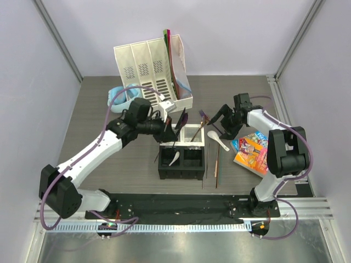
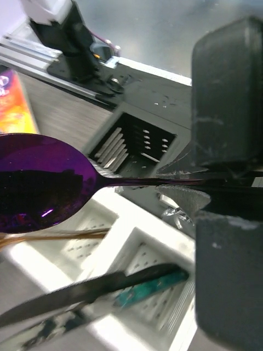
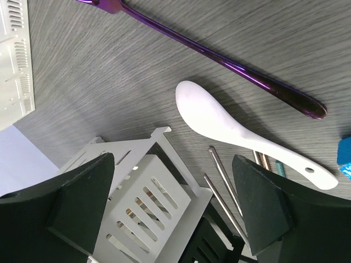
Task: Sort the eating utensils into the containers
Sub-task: Place the spoon in the storage box, then adjust the storage box at the center of the board.
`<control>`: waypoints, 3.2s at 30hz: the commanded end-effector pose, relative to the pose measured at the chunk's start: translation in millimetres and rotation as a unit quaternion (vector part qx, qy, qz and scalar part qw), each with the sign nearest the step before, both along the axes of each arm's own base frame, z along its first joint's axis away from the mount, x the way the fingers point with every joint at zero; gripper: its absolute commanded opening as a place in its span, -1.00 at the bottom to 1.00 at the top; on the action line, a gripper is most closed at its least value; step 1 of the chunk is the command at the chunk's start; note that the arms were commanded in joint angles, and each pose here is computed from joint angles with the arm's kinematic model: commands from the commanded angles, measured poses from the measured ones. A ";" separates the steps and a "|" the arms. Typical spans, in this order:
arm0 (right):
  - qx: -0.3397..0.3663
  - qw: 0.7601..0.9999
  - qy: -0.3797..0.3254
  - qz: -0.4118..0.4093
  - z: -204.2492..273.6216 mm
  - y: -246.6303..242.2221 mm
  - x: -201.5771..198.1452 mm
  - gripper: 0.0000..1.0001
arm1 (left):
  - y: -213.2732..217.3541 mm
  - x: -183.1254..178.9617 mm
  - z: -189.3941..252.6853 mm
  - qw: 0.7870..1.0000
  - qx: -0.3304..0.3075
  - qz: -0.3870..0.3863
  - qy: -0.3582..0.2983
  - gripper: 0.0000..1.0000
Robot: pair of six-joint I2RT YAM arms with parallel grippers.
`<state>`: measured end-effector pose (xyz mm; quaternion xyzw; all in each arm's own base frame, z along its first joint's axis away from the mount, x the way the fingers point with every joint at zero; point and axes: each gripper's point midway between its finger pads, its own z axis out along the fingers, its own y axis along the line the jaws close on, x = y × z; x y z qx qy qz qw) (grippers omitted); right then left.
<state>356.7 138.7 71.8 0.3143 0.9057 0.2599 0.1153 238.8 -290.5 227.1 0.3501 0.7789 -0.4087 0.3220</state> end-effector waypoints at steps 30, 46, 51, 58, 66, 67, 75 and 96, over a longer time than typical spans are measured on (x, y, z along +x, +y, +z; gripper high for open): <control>-0.016 1.000 -0.008 0.020 16.5 -4.1 -8.7 0.87 | 25.0 1.4 -62.2 0.990 0.068 0.064 -0.110 -0.81; -0.002 0.999 -0.027 0.025 25.7 2.8 -6.5 0.87 | 38.7 8.0 -30.1 0.982 0.080 0.093 -0.144 -0.42; -0.005 0.998 -0.046 0.045 36.3 2.2 -8.6 0.86 | 61.5 37.4 -12.0 0.959 0.108 0.187 -0.185 -0.28; -0.029 0.997 -0.069 0.034 48.5 -12.5 -17.2 0.86 | 84.6 56.8 -15.8 0.936 0.136 0.280 -0.167 -0.13; -0.062 0.993 -0.097 0.005 58.4 -34.7 -24.1 0.87 | 101.7 71.6 -22.3 0.908 0.147 0.383 -0.081 -0.11; -0.064 0.993 -0.100 0.004 59.5 -35.3 -24.9 0.86 | 104.3 72.5 -22.6 0.905 0.148 0.395 -0.065 -0.12; -0.072 0.985 -0.152 -0.043 69.0 -46.3 -29.2 0.86 | 80.5 68.3 -35.2 0.913 0.108 0.392 0.034 -0.18; -0.067 0.974 -0.200 0.078 107.2 -22.7 -54.2 0.74 | 91.5 50.8 -32.2 0.911 0.088 0.400 0.037 -0.22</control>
